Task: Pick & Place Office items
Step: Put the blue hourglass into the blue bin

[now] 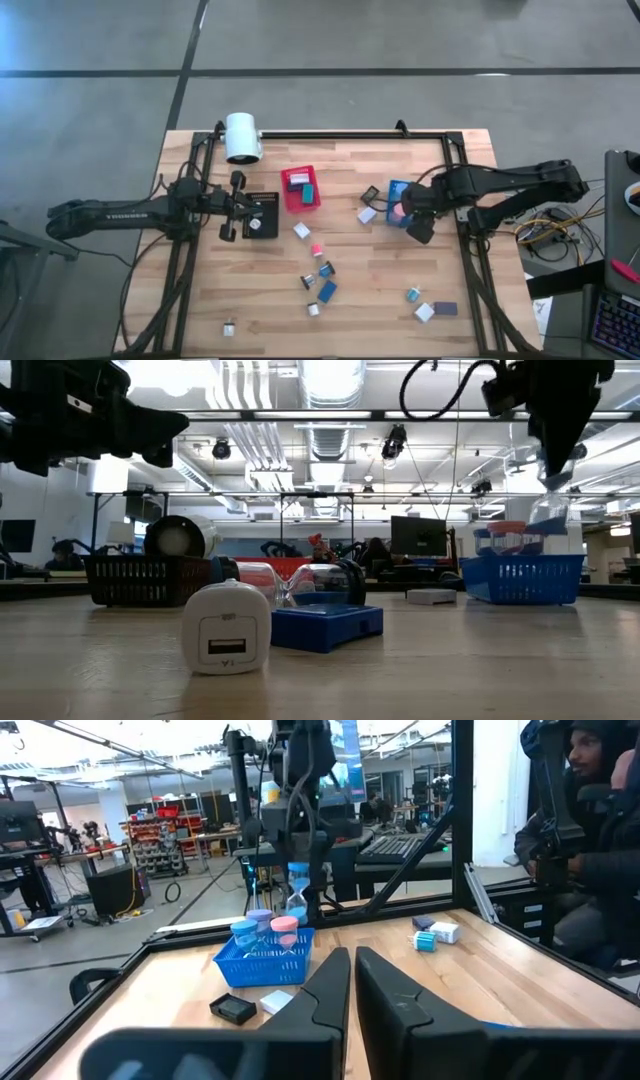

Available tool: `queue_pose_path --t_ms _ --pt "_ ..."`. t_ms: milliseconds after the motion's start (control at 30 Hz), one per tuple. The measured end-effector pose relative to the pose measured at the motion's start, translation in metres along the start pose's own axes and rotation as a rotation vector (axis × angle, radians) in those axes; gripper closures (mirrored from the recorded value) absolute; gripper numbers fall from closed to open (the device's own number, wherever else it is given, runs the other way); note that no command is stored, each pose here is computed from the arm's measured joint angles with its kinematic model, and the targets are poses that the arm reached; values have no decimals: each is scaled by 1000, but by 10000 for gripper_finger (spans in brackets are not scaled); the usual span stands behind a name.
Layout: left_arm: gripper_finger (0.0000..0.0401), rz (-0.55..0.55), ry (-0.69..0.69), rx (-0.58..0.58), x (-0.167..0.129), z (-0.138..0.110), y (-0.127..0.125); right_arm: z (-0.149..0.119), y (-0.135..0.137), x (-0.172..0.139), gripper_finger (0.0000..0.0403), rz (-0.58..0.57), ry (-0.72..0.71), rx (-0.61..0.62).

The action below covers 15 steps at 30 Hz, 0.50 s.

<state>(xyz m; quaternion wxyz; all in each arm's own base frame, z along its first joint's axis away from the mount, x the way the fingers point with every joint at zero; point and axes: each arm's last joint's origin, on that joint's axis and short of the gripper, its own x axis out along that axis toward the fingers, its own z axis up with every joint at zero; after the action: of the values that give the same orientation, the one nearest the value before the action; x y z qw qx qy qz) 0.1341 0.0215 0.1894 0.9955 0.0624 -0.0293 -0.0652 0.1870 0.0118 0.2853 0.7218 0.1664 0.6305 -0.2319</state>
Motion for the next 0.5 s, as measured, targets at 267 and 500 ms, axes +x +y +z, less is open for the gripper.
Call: queue_pose_path --t_ms 267,500 --pt "377 0 0 2 0 0 0 -3 -4 24 213 -28 37 -4" --pt "376 0 0 7 0 0 0 -1 -1 43 213 3 -3 -8"
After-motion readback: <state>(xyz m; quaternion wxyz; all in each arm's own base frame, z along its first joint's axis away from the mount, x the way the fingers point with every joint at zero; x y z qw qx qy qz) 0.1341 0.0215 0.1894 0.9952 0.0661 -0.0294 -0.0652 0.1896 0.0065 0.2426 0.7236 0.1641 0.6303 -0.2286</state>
